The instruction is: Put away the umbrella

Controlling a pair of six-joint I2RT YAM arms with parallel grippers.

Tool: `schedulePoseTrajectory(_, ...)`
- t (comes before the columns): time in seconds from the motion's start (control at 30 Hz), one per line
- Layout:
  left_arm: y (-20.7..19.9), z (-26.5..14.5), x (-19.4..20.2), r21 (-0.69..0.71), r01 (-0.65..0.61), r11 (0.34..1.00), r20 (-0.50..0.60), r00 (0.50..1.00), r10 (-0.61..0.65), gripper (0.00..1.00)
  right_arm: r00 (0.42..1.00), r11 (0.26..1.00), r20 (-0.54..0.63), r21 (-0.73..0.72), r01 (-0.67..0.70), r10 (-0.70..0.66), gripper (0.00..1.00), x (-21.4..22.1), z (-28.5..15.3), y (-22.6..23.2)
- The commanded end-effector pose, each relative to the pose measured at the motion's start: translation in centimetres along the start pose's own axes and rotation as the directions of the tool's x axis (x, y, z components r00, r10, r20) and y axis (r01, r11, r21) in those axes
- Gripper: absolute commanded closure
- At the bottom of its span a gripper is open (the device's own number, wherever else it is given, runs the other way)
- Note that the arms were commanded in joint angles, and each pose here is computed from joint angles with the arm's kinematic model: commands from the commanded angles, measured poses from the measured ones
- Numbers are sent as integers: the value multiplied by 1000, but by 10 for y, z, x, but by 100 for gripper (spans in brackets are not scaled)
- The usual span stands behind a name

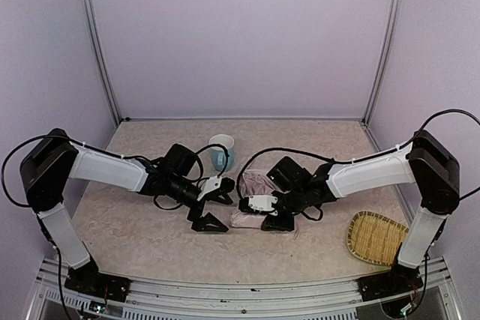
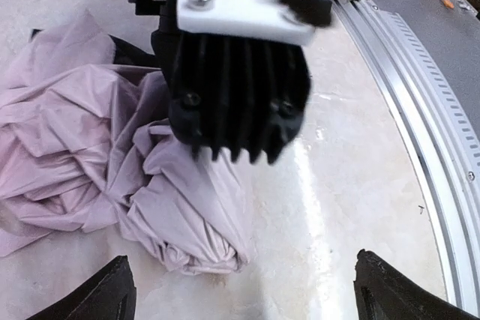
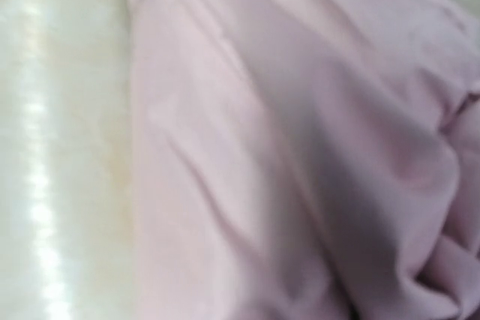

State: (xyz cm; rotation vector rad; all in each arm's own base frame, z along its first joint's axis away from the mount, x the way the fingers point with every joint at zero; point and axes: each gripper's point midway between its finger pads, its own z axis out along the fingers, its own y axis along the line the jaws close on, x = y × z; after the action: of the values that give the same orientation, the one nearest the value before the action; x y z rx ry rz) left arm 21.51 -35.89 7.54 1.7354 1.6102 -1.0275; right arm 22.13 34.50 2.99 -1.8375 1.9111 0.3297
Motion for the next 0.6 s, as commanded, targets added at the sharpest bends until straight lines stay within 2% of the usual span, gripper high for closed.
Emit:
schedulePoseTrajectory(0.0, 20, -24, -24, -252, -66, 965, 110, 989, 96, 1, 959, 891, -164, -360, -277, 231, 84, 36, -6, 63)
schedulePoseTrajectory(0.1, 12, -40, -28, -363, -114, 925, 126, 977, 170, 1, 928, 765, -194, -525, -373, 319, 84, 34, -13, 82)
schedulePoseTrajectory(0.2, -3, -36, -31, -429, -246, 869, 32, 958, 286, 2, 880, 606, -225, -652, -455, 419, 84, 32, -16, 90)
schedulePoseTrajectory(0.27, -11, -26, -31, -424, -317, 848, -35, 942, 335, 4, 850, 533, -245, -689, -491, 467, 85, 32, -10, 87)
schedulePoseTrajectory(0.47, -2, 15, -9, -334, -437, 835, -241, 896, 372, 5, 802, 407, -290, -742, -533, 522, 86, 39, 13, 75)
schedulePoseTrajectory(0.57, 15, 30, 0, -301, -469, 830, -309, 871, 381, 5, 789, 397, -312, -730, -556, 530, 87, 47, 25, 69)
